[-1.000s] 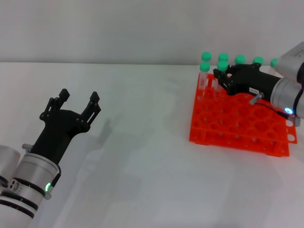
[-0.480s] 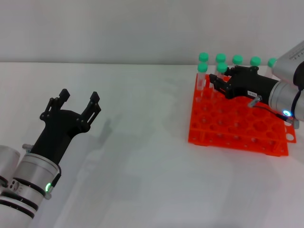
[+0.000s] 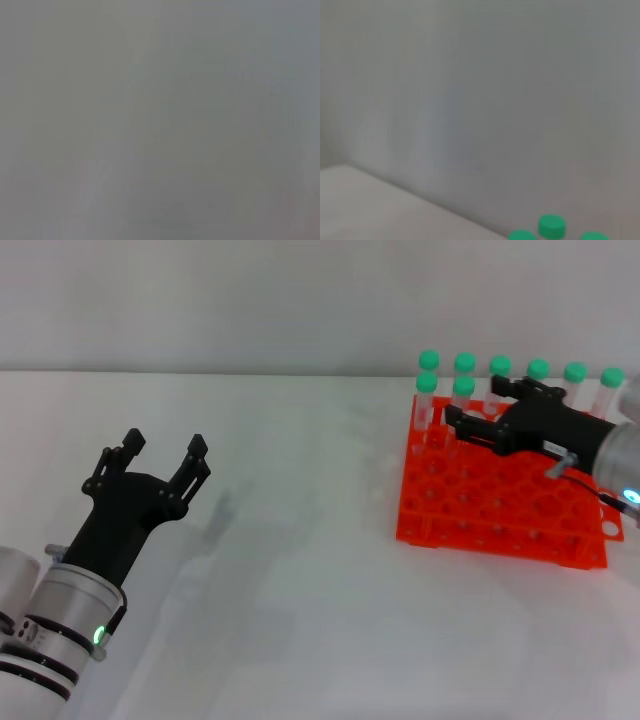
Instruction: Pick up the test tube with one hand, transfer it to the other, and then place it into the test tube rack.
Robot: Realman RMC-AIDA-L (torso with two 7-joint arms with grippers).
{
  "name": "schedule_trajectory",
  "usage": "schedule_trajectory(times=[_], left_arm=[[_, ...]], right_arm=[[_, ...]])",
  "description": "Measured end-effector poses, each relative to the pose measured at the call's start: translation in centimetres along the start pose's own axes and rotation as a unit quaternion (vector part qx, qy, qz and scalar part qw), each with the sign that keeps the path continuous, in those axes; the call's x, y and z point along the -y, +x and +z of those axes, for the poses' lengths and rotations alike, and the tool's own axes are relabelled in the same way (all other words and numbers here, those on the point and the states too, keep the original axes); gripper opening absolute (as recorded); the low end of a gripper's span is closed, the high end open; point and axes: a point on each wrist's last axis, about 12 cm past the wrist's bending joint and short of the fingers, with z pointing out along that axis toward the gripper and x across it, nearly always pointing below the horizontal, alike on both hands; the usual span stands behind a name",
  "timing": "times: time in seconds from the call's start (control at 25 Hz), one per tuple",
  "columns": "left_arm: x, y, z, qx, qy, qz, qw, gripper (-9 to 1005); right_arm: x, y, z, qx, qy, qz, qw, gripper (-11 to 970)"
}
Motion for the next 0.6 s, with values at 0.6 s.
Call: schedule_trajectory(times=[0.6], left_arm=[[-0.9, -0.2, 0.0, 0.002, -0.017, 0.006, 1.0, 825]], right_arm=[[3.1, 7.5, -13.8, 0.14, 0.21, 0.044, 0.967, 873]])
